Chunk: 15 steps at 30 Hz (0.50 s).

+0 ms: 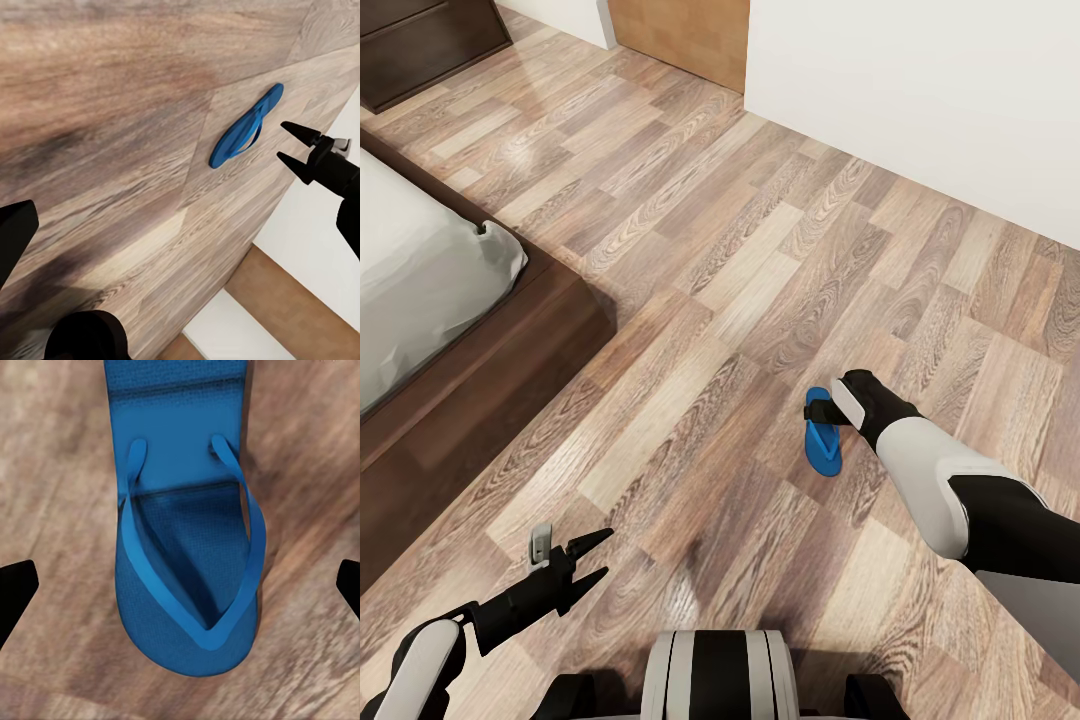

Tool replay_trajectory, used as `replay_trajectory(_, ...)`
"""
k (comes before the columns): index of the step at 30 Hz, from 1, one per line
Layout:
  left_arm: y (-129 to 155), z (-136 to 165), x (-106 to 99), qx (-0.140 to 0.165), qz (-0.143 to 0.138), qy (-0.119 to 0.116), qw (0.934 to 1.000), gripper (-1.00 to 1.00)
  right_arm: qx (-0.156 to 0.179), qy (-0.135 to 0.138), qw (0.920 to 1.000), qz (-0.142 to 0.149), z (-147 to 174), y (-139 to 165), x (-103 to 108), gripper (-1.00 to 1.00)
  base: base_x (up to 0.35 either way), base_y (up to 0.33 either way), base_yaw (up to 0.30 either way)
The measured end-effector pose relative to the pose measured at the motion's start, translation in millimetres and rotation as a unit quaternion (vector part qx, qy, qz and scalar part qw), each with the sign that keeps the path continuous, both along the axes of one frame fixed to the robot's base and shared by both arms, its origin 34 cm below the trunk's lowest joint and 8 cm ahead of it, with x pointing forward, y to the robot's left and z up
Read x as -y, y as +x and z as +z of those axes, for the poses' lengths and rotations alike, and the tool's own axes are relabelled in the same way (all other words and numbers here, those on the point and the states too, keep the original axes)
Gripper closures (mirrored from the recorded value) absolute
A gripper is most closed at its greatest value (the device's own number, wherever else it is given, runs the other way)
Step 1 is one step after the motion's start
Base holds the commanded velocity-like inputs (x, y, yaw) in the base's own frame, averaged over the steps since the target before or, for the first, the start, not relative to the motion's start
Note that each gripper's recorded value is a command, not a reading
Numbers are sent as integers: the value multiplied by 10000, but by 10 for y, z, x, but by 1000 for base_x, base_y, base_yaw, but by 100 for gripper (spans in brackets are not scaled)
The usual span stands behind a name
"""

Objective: In the bedroom, move the book from the bed onto either nightstand, and place the two sandals side by side next to the bed.

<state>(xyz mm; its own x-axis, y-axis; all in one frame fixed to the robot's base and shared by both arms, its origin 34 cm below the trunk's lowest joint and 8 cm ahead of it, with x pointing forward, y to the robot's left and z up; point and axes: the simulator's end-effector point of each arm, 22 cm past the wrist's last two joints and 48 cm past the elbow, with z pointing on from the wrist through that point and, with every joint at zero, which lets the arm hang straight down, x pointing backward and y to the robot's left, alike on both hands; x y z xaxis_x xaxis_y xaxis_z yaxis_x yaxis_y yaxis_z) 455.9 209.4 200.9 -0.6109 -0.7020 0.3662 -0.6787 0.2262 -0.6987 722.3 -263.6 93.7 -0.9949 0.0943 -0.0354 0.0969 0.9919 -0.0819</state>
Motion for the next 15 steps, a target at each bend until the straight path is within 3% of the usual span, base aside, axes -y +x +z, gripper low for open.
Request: replay_trajectory(15,-166,-212,3,-278,-5,2,9996,-100,-268,-1,9996,-2,-348,-222,2,-100,0,0,0)
